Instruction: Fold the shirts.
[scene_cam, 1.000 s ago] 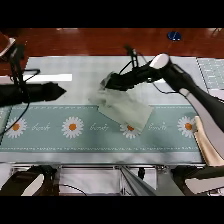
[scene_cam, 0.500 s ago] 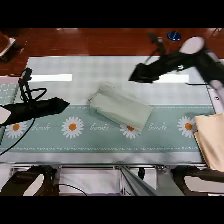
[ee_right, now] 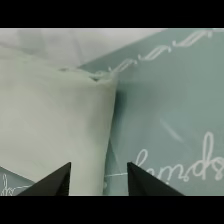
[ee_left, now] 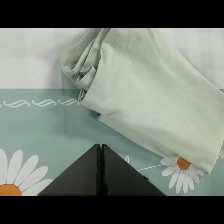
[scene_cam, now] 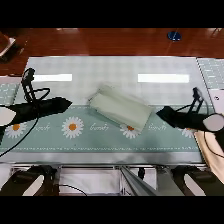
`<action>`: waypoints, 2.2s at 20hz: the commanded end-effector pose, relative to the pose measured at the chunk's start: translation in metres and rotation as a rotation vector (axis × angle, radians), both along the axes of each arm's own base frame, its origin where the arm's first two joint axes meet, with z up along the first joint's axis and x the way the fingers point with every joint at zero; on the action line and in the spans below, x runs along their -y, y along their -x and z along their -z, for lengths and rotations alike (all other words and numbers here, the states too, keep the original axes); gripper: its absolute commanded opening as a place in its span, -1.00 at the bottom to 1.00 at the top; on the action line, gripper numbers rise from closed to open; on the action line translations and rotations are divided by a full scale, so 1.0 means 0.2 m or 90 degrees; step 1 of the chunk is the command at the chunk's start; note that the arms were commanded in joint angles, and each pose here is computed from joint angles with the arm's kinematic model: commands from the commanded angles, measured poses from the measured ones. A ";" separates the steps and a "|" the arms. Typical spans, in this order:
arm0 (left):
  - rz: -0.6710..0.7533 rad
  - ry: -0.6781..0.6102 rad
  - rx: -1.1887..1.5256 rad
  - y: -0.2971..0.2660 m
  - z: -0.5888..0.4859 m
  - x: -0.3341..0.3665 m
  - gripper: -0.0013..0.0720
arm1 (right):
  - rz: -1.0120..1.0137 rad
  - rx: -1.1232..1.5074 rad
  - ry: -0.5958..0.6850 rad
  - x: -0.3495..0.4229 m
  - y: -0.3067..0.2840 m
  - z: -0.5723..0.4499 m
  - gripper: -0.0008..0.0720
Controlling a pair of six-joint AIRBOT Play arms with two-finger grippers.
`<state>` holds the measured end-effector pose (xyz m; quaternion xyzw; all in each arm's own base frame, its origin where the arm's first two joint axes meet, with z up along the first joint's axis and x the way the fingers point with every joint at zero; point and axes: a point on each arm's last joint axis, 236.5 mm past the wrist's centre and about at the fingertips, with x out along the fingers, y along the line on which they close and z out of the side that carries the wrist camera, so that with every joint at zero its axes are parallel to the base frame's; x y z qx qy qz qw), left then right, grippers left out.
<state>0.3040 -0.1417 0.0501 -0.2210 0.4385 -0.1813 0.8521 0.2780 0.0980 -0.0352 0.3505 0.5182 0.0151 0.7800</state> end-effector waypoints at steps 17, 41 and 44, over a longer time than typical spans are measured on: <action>0.015 0.009 -0.034 -0.02 0.11 0.11 -0.92 | -0.312 0.066 -0.150 -0.65 -0.63 -0.23 -0.92; 0.080 0.009 -0.018 0.04 0.12 0.30 -0.92 | 0.238 -0.103 0.237 1.36 0.14 -1.31 -0.92; 0.083 0.004 -0.032 0.03 0.17 0.32 -0.92 | 0.335 -0.166 0.239 1.46 0.44 -1.21 -0.92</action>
